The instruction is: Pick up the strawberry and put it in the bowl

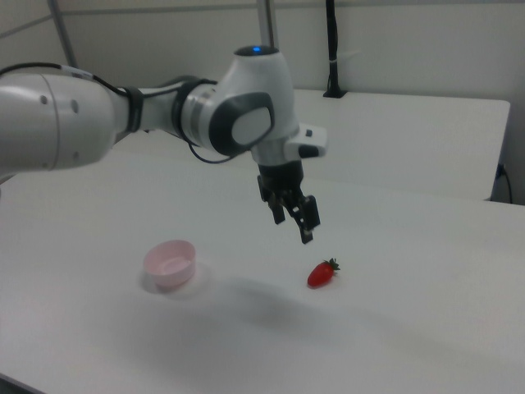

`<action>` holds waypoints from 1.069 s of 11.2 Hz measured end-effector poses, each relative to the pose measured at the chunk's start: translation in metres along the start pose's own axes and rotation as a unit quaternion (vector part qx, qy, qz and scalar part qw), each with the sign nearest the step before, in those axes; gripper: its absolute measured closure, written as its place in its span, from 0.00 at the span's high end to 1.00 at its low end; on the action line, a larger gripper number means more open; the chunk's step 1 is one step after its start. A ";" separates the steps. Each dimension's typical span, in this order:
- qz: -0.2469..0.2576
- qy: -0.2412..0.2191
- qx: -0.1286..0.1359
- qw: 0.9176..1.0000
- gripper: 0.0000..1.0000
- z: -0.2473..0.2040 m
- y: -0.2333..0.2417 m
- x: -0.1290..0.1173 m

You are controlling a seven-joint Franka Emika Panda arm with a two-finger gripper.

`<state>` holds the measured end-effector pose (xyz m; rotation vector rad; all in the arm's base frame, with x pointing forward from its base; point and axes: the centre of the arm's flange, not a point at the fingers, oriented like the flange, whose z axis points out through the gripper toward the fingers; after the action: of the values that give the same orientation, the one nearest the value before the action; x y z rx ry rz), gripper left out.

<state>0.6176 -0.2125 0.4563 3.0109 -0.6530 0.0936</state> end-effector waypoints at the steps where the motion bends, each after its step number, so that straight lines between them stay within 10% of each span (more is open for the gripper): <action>1: 0.002 -0.002 0.000 1.000 0.92 0.019 0.003 0.006; 7: -0.007 0.028 0.003 1.000 0.85 0.131 -0.007 0.032; 12: -0.008 0.045 0.005 0.999 0.72 0.141 -0.008 0.037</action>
<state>0.6607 -0.2302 0.3182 3.0000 -0.6219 0.2303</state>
